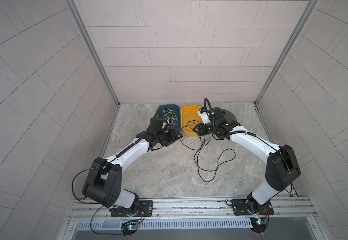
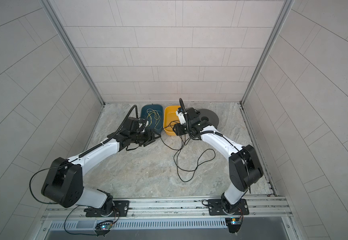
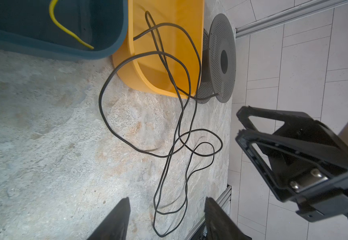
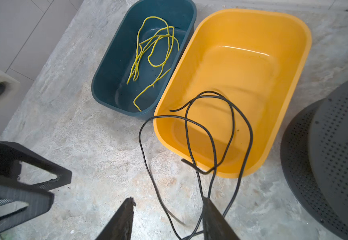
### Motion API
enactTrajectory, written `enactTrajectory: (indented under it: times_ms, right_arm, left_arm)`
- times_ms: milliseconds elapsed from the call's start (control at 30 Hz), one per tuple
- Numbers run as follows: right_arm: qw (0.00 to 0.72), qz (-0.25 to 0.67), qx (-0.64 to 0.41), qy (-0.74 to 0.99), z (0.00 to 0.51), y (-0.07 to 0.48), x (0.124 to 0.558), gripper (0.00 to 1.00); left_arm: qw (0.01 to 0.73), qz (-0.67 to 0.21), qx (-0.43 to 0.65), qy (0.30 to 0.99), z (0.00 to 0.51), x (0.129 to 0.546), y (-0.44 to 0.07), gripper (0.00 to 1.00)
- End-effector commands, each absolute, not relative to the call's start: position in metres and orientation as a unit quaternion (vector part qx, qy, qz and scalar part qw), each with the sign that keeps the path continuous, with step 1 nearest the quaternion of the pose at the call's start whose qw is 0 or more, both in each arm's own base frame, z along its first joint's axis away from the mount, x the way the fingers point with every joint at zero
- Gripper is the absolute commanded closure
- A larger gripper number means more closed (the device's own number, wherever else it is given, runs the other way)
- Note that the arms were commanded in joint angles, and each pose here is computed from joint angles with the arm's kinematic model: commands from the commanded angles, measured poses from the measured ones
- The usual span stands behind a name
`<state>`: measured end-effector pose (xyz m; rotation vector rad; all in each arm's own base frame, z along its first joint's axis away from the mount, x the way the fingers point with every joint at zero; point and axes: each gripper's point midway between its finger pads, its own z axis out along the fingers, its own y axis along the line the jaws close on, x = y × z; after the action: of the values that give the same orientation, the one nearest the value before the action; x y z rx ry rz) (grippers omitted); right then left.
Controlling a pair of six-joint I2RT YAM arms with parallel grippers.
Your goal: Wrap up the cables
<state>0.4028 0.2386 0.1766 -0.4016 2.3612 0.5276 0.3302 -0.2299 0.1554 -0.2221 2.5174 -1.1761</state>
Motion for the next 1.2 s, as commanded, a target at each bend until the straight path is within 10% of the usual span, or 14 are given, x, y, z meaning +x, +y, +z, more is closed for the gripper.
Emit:
enactTrajectory:
  times_ms: [0, 267, 467, 1167]
  right_arm:
    - [0.36, 0.164, -0.154, 0.905, 0.172, 0.234, 0.422, 0.54]
    - [0.368, 0.145, -0.148, 0.906, 0.157, 0.24, 0.442, 0.69]
    - [0.367, 0.145, -0.153, 0.906, 0.154, 0.245, 0.444, 1.0]
    - [0.37, 0.248, -0.245, 0.861, 0.217, 0.244, 0.286, 1.0]
  left_arm:
    - [0.192, -0.413, -0.072, 0.887, 0.166, 0.327, -0.223, 0.37]
    - [0.191, -0.411, -0.077, 0.888, 0.164, 0.324, -0.216, 0.37]
    - [0.19, -0.411, -0.078, 0.888, 0.162, 0.325, -0.215, 0.37]
    - [0.209, -0.434, -0.091, 0.872, 0.187, 0.342, -0.203, 0.37]
